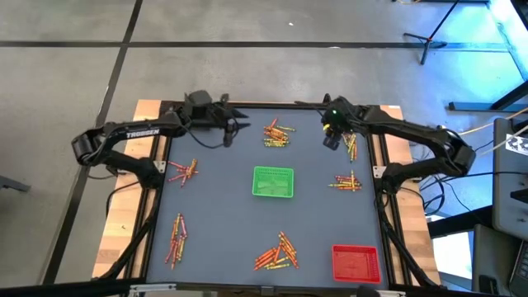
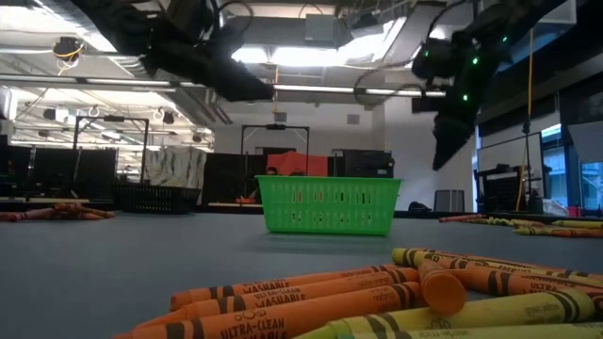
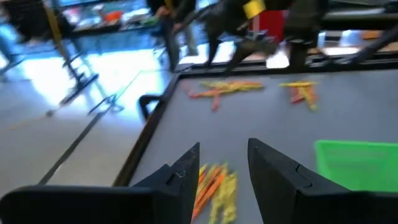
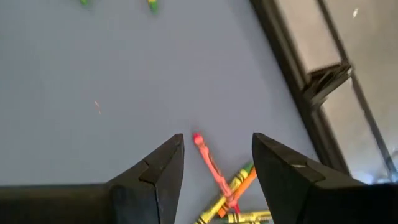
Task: Sort crayons
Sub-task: Put the red crayon into the green bin
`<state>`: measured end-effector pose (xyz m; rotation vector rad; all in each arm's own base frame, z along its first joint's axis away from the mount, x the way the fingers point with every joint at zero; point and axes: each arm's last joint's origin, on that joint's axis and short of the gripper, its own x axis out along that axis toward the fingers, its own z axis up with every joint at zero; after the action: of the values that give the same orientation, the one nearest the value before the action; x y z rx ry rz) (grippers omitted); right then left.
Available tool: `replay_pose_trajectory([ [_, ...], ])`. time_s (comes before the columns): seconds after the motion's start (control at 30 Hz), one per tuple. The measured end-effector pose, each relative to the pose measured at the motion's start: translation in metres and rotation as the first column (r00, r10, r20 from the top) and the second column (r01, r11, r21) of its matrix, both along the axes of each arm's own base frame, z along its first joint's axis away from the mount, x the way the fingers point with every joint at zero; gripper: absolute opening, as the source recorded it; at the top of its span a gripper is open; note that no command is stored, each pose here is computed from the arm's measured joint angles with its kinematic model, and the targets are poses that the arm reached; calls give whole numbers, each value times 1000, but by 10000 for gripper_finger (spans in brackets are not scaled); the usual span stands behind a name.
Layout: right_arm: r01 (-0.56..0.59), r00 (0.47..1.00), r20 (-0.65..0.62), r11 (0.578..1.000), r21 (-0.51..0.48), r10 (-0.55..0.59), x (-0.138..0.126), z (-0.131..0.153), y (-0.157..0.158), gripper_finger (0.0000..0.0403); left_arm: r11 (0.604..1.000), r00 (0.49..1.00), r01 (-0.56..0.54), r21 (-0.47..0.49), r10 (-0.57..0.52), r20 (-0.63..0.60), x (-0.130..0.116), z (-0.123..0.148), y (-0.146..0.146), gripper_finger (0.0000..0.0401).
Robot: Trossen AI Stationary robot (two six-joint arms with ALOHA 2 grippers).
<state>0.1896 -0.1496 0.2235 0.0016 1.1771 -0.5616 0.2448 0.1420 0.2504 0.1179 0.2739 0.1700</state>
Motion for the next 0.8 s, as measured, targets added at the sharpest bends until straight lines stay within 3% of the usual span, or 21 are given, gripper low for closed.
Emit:
replay_pose_trajectory([
  [0.2,-31,990,-137,997,67,40,-6,-19,-12,186,996,996,82,40,-83,12,24,-13,-16,119],
  [0.47,-42,974,-216,991,130,70,-4,-39,-21,185,997,998,-17,70,21,-62,30,-29,-9,119],
  [0.8,-101,937,-319,984,145,143,3,-73,-39,185,997,997,-25,67,29,-64,30,-32,-6,119],
])
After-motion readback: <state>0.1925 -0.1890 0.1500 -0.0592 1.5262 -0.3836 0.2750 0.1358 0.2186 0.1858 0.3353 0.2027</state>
